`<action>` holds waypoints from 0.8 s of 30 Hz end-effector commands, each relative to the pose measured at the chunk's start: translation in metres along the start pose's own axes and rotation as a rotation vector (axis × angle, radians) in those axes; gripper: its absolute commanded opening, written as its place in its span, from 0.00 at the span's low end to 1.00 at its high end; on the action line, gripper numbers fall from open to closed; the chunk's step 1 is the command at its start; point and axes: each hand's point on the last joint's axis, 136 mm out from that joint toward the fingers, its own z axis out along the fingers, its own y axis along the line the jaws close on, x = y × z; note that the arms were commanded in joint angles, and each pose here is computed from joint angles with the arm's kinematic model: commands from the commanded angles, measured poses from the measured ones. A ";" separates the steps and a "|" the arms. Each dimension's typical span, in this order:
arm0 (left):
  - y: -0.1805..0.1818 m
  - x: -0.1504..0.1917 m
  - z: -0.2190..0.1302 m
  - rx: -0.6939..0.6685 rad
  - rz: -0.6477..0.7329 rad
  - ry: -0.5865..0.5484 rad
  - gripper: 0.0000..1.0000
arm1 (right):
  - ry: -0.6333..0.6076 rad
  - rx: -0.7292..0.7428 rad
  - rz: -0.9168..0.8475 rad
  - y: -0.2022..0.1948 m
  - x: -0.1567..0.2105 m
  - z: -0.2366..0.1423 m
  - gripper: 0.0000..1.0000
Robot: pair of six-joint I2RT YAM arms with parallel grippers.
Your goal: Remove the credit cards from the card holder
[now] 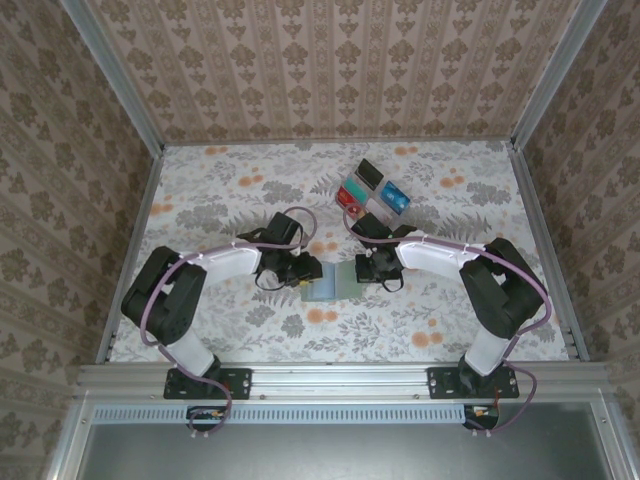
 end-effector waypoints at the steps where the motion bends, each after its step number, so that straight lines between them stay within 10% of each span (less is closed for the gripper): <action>1: -0.021 -0.003 -0.001 0.087 0.024 0.002 0.30 | 0.017 0.032 -0.001 -0.006 0.007 0.006 0.06; 17: -0.075 0.005 -0.001 0.304 0.127 0.048 0.32 | -0.002 0.006 0.002 0.000 0.002 0.001 0.07; 24: -0.077 0.004 0.022 0.245 0.117 0.064 0.37 | -0.066 0.006 0.025 -0.003 -0.006 -0.015 0.30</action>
